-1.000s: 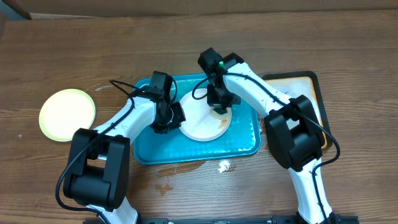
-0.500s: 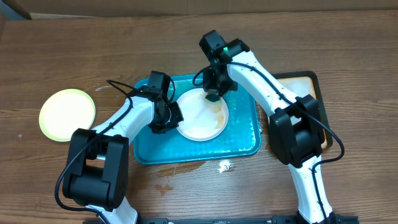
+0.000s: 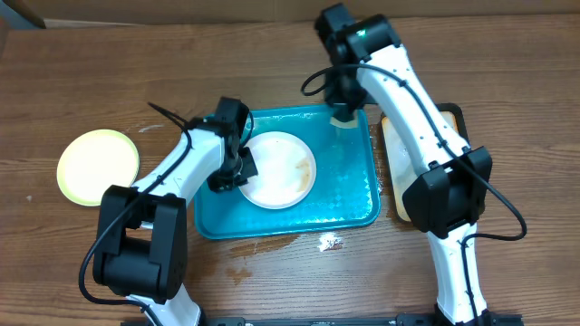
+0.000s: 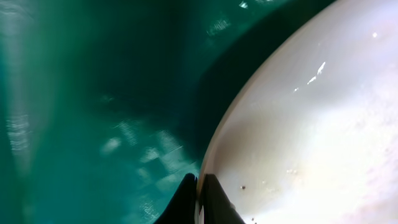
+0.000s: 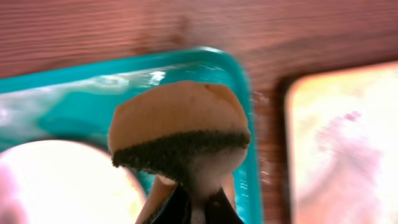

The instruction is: Clean dirty plates on tray and stack at the side

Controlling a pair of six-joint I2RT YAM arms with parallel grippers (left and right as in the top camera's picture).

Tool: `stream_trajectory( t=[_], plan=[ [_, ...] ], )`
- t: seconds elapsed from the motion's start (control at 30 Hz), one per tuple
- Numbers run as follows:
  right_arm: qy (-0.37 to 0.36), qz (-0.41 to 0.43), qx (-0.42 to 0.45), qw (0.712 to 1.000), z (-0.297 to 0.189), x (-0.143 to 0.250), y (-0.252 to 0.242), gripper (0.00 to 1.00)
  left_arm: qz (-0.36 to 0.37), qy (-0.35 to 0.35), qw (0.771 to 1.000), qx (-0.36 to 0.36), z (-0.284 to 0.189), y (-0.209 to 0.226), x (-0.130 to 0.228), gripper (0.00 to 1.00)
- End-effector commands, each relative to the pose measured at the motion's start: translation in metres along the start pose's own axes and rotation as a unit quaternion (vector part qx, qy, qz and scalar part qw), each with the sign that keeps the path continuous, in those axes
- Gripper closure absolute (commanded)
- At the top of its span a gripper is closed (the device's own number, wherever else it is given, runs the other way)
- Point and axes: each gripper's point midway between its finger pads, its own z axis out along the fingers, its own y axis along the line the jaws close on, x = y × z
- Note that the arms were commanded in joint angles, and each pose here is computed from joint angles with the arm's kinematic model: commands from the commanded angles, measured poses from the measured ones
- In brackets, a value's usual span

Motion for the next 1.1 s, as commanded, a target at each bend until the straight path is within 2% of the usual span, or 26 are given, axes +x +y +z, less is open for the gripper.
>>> stream_trajectory(
  t=[0.0, 0.27, 0.5, 0.73, 1.07],
  plan=[
    [-0.012, 0.017, 0.025, 0.999, -0.003, -0.012, -0.024, 0.96, 0.015, -0.059, 0.996, -0.062, -0.026, 0.013, -0.035, 0.96],
    [0.008, 0.052, 0.042, 0.998, 0.000, -0.016, -0.062, 0.96, 0.038, -0.127, 0.987, -0.094, -0.104, 0.000, -0.067, 0.96],
    [0.025, 0.071, 0.053, 0.996, 0.002, -0.015, -0.084, 0.96, 0.065, -0.185, 0.975, -0.108, -0.158, -0.021, -0.074, 0.96],
    [0.052, 0.088, 0.069, 0.992, 0.007, -0.004, -0.098, 0.96, 0.099, -0.203, 0.956, -0.188, -0.176, -0.012, -0.060, 0.96],
    [0.125, 0.106, 0.134, 0.977, 0.045, 0.029, -0.133, 0.96, 0.103, -0.195, 0.945, -0.243, -0.183, 0.007, -0.051, 0.96]
  ],
)
